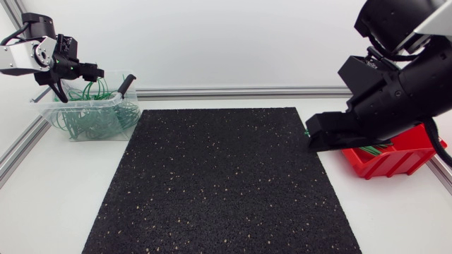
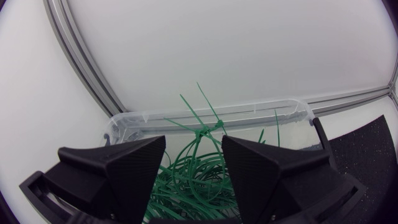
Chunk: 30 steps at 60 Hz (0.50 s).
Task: Take a green cable tie from the red box, thread the tail through the head to close it, then place it in the transparent bin on the left.
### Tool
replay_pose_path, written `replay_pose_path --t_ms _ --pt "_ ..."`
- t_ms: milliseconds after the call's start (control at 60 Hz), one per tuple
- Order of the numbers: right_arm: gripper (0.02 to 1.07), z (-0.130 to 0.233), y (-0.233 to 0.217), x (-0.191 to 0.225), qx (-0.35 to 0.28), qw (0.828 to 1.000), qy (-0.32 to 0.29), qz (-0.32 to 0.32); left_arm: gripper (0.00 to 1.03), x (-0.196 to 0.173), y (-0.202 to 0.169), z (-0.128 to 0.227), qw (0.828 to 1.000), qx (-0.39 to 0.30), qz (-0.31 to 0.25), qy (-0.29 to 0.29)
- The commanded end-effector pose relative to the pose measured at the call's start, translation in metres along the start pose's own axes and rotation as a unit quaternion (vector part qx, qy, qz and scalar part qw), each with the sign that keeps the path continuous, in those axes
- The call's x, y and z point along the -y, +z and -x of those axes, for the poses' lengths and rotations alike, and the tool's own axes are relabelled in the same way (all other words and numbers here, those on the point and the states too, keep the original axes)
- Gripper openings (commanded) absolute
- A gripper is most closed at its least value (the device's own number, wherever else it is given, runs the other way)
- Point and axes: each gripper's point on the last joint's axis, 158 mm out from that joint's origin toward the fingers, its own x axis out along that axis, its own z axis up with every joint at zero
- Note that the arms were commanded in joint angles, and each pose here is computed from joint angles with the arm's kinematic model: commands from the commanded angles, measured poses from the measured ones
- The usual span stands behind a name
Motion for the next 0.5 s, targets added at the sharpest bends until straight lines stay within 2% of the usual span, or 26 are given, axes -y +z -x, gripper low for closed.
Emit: replay_pose_path --t_ms 0,183,250,483 --pt "0.63 0.001 -0.002 0.002 0.004 1.0 -0.004 -0.009 0.99 -0.002 0.021 0.008 0.999 0.023 -0.022 0.009" --pt "0.63 0.006 0.002 0.001 0.016 1.0 -0.002 -0.011 0.99 -0.012 0.046 0.041 0.998 0.053 -0.016 0.018" --pt "0.63 0.009 0.004 0.003 0.024 1.0 -0.006 -0.011 0.99 -0.013 0.057 0.063 0.997 0.07 -0.016 0.021" --pt "0.66 0.018 0.017 0.029 0.081 0.996 -0.045 -0.012 0.99 -0.005 0.059 0.118 0.995 0.096 -0.018 0.02"
